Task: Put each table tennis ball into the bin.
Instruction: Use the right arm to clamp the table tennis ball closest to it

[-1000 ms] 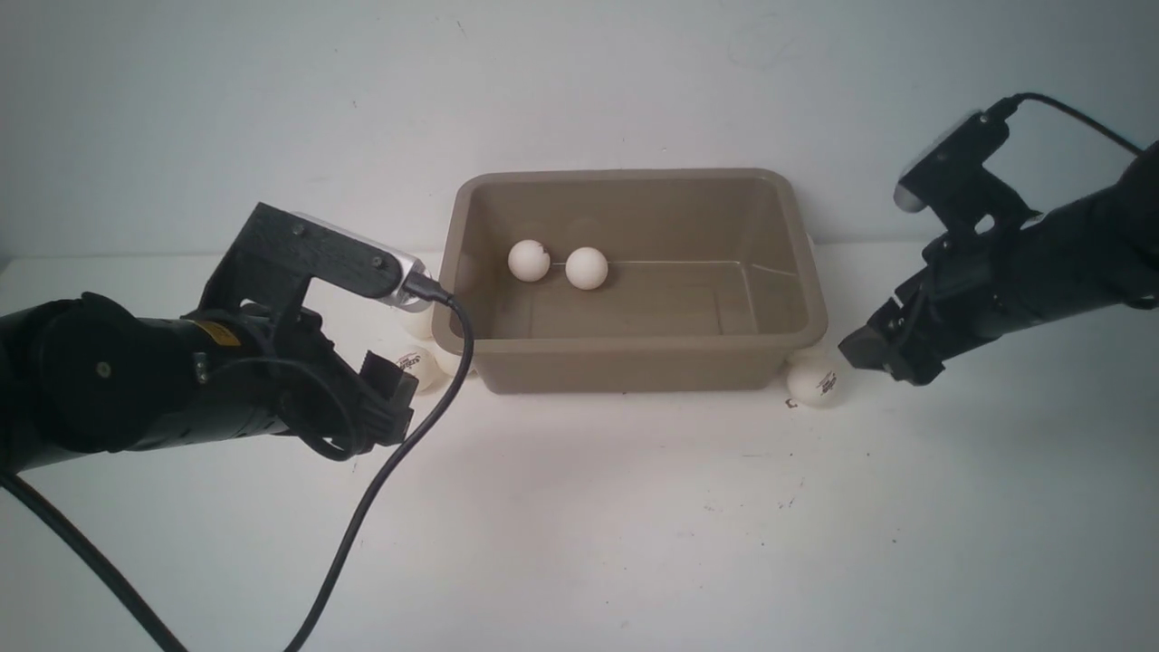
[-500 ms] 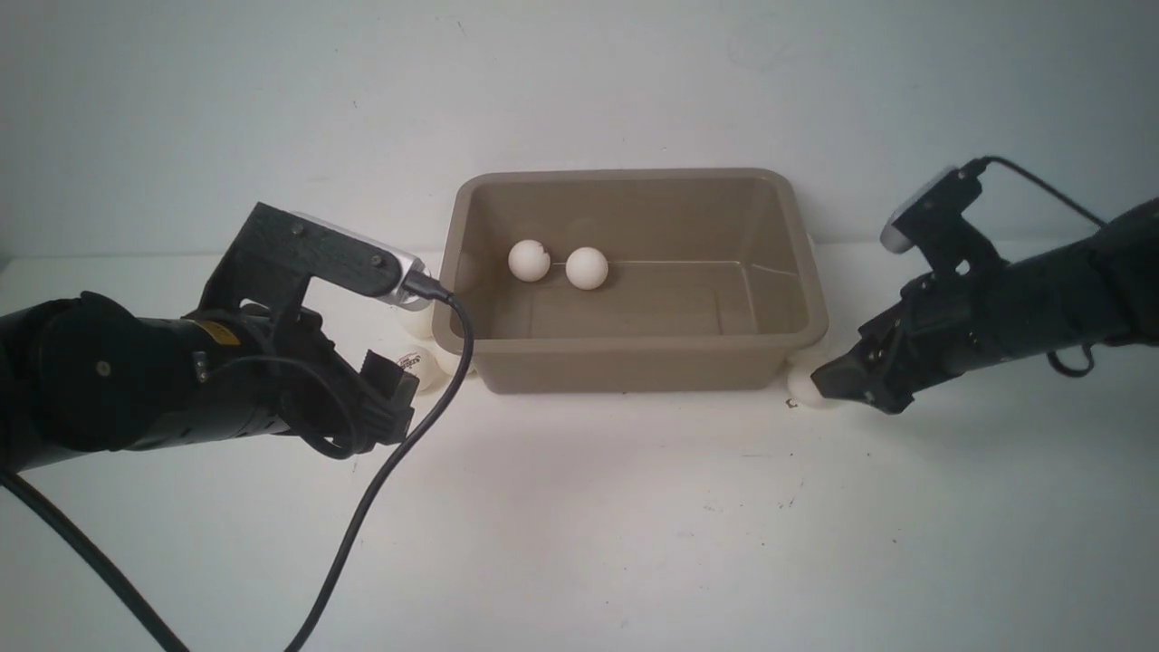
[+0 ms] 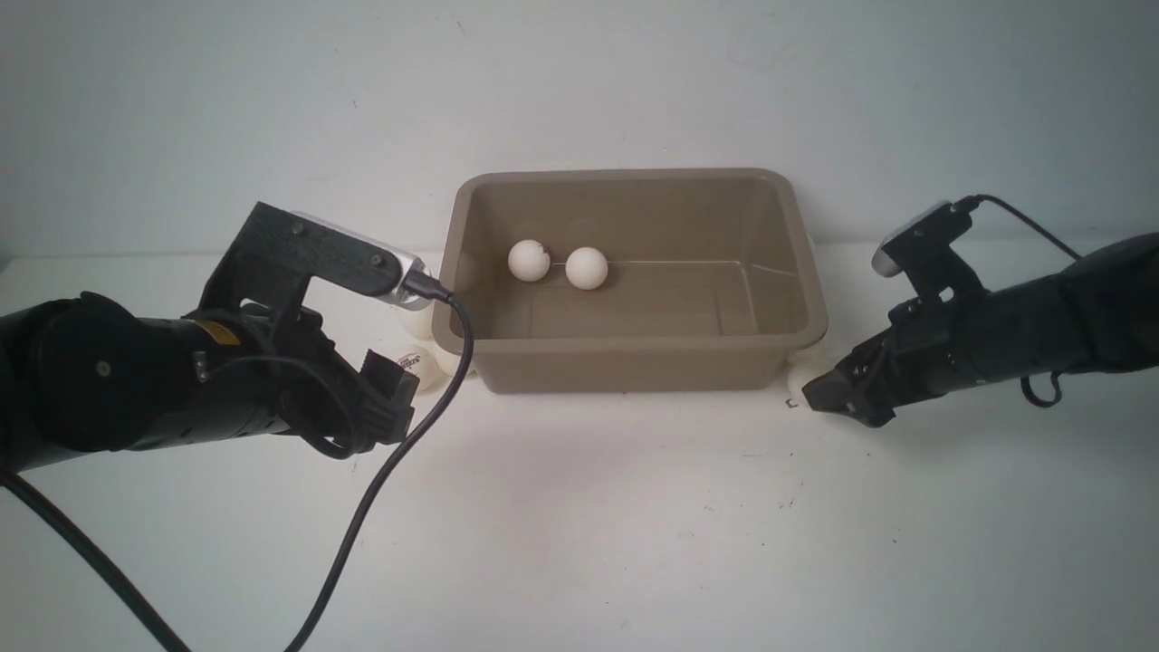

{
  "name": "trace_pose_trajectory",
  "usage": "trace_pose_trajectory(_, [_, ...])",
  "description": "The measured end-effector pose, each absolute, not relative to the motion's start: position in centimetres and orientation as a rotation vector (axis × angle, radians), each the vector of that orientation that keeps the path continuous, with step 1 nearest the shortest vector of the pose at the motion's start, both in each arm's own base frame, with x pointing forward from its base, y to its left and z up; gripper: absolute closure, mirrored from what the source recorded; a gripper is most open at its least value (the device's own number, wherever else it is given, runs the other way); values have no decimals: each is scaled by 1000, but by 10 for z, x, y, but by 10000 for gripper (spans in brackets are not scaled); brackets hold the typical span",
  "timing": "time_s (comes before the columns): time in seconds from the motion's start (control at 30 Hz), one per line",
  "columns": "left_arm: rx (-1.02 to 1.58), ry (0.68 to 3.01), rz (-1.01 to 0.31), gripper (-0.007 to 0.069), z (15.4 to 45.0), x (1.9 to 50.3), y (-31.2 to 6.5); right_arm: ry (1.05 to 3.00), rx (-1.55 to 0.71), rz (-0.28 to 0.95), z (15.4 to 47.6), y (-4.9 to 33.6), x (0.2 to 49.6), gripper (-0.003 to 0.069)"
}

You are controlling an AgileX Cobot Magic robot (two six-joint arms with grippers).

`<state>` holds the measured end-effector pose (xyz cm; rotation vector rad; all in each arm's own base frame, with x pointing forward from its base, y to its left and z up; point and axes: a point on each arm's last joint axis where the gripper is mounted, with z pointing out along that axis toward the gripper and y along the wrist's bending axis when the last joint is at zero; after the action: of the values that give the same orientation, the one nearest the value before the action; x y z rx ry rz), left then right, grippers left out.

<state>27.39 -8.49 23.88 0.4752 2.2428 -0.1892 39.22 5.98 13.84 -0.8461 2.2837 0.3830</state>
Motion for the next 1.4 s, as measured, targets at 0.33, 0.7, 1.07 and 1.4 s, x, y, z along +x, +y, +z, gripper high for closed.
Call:
trace_pose_trajectory(0.33, [474,2242,-190,105,239,274,-85,2298,-740,416,129,60,397,103])
trace_pose_trajectory(0.7, [474,2242,-190,105,239,274,-85,2309,-699,445,124,61,398,198])
trace_pose_trajectory(1.07, [474,2242,-190,105,239,274,-85,2306,-713,463,124,62,397,309])
trace_pose_trajectory(1.4, [472,2240,-188,105,239,274,-85,2226,-863,391,168,57,387,309])
